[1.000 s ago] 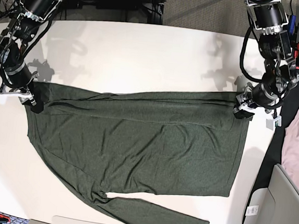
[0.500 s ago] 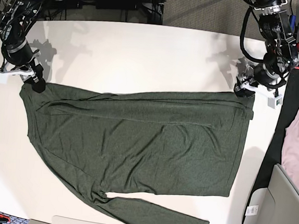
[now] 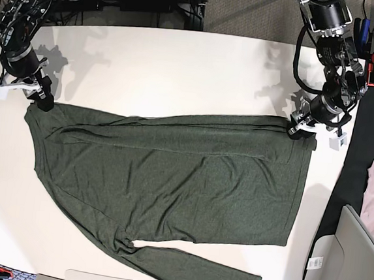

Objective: Fold the T-shirt properly
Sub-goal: 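Drag the held shoulder edge with both grippers, stretching the shirt flat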

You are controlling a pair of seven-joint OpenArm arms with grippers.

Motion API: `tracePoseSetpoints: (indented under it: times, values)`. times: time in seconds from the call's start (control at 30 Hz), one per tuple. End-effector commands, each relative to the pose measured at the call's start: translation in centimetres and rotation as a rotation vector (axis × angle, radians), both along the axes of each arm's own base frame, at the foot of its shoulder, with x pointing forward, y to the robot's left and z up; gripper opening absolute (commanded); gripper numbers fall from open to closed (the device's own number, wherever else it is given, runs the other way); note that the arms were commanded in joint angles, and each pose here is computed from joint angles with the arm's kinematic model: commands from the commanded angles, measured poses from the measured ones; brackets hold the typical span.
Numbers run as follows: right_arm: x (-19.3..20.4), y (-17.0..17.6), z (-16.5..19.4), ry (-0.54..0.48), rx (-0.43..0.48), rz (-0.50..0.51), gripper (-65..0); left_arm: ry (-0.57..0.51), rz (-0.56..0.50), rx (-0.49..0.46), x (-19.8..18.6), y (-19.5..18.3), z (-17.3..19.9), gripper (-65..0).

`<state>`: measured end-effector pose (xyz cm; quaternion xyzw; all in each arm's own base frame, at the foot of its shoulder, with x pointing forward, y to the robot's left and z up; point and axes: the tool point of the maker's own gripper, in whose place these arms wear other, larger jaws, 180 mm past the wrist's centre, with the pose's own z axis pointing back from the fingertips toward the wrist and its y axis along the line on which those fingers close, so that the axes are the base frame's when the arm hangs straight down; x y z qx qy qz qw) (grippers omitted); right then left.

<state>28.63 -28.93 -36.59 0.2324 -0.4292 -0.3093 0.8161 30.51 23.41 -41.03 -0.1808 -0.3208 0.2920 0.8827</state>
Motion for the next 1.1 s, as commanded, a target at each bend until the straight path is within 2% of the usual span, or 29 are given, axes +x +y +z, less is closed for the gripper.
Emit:
tracePoseSetpoints:
  times: [0.0, 0.17, 0.43, 0.73, 0.93, 1.0, 1.07]
  values:
    - [0.7, -0.4, 1.5, -0.050, -0.012, -0.001, -41.5, 0.023, -0.008, 0.006, -0.2, 0.0, -0.2, -45.2]
    - [0.6, -0.6, 1.1, -0.030, -0.035, 0.000, -41.5, 0.021, -0.005, 0.007, -0.1, 0.1, -0.1, -64.6]
    - [0.9, -1.1, 0.8, -0.007, -0.078, -0.002, -41.5, 0.024, -0.001, 0.009, -0.4, 0.3, -0.1, -65.0]
    - [2.7, -1.1, -2.2, 0.040, 0.034, -0.041, -41.5, 0.025, -0.001, 0.009, -0.5, 0.3, -0.2, -65.0]
    - [3.8, -1.0, -2.8, 0.046, 0.075, -0.052, -41.5, 0.032, -0.001, 0.009, -0.7, 0.3, -0.3, -65.0]
    - [4.2, -0.9, -2.8, 0.045, 0.085, -0.054, -45.1, 0.039, -0.001, 0.009, -1.1, 0.3, -0.6, -65.0]
    - [4.3, -0.8, -2.9, 0.046, 0.092, -0.056, -54.3, 0.044, -0.001, 0.009, -1.2, 0.3, -0.7, -65.0]
